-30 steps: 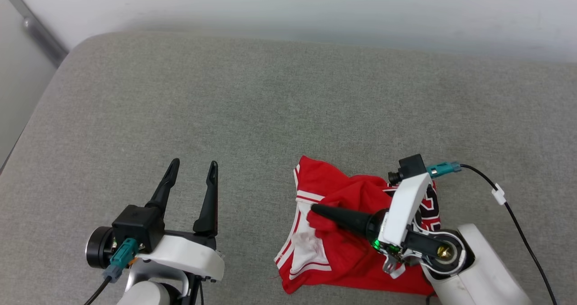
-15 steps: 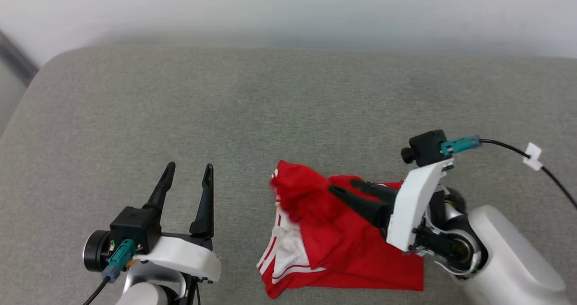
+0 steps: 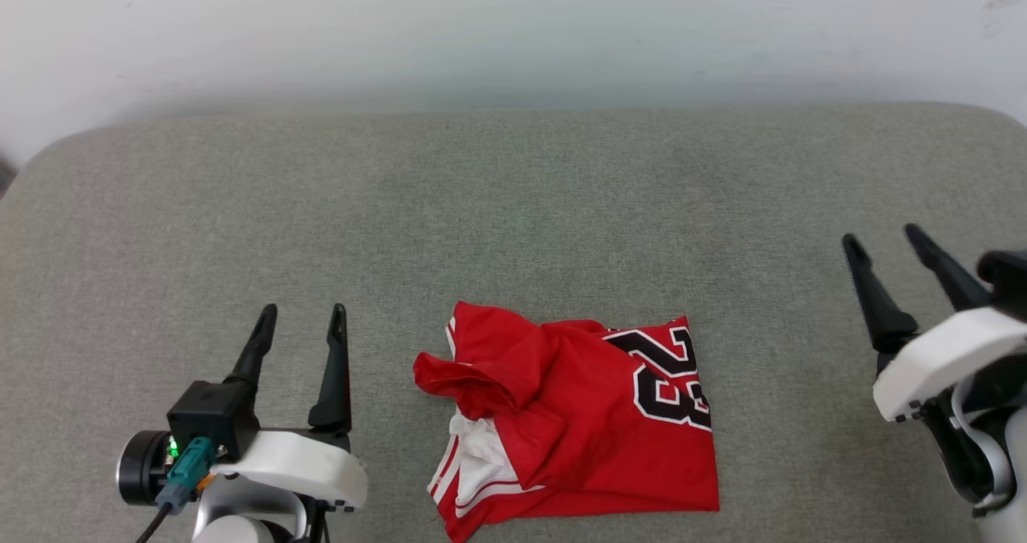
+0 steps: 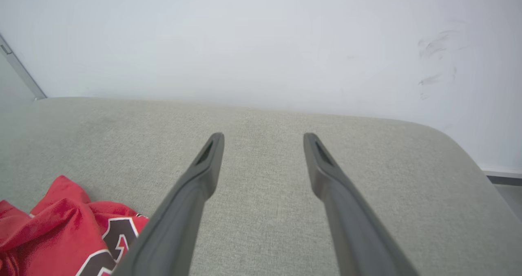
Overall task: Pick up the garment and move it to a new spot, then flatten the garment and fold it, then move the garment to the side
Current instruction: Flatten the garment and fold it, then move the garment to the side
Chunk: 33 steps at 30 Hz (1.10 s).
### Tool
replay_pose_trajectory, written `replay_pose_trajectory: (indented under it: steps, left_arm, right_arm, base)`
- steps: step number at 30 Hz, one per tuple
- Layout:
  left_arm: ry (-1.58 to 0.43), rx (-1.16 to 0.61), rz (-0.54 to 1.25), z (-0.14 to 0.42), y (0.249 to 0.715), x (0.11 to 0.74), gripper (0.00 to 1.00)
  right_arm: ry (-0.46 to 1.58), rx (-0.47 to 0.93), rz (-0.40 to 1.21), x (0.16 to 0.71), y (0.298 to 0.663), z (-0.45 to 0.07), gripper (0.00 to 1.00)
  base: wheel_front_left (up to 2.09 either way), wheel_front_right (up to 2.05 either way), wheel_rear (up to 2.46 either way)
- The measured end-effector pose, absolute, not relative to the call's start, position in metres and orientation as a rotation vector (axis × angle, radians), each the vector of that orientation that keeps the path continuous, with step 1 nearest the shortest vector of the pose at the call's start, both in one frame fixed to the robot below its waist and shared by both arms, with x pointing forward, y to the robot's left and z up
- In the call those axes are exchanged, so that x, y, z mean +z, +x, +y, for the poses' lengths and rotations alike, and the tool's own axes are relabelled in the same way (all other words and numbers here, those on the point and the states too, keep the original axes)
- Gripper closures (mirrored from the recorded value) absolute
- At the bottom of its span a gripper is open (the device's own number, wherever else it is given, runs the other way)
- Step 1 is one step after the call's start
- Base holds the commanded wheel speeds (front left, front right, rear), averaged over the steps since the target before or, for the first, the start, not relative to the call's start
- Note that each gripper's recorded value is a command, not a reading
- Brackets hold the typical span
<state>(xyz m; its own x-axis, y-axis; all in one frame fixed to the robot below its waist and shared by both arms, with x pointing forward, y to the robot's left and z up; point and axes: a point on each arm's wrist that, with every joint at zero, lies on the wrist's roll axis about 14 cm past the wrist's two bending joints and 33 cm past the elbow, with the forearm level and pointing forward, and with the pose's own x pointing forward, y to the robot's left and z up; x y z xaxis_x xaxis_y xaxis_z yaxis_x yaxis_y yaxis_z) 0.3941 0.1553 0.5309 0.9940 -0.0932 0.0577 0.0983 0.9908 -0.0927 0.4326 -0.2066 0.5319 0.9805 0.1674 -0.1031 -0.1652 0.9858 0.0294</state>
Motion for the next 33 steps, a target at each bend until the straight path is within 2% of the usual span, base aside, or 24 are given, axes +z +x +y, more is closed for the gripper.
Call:
replay_pose_trajectory:
  steps: [4, 8, 19, 33]
  left_arm:
    - [-0.087, -0.073, -0.062, 0.162, 0.395, 0.532, 0.00]
    - [-0.074, -0.045, -0.063, 0.171, 0.390, 0.531, 0.00]
    - [-0.058, -0.035, -0.042, 0.175, 0.371, 0.522, 0.00]
    - [-0.055, -0.051, -0.032, 0.171, 0.368, 0.518, 0.00]
  right_arm:
    - [0.045, 0.098, -0.034, 0.553, 0.421, -0.215, 0.00]
    - [0.053, 0.089, -0.088, 0.559, 0.405, -0.206, 0.00]
    - [0.079, 0.099, -0.029, 0.544, 0.362, -0.187, 0.00]
    - [0.087, 0.057, 0.028, 0.538, 0.356, -0.201, 0.00]
  base:
    - [0.00, 0.00, 0.00]
    - [0.00, 0.00, 0.00]
    - [0.00, 0.00, 0.00]
    - [0.00, 0.00, 0.00]
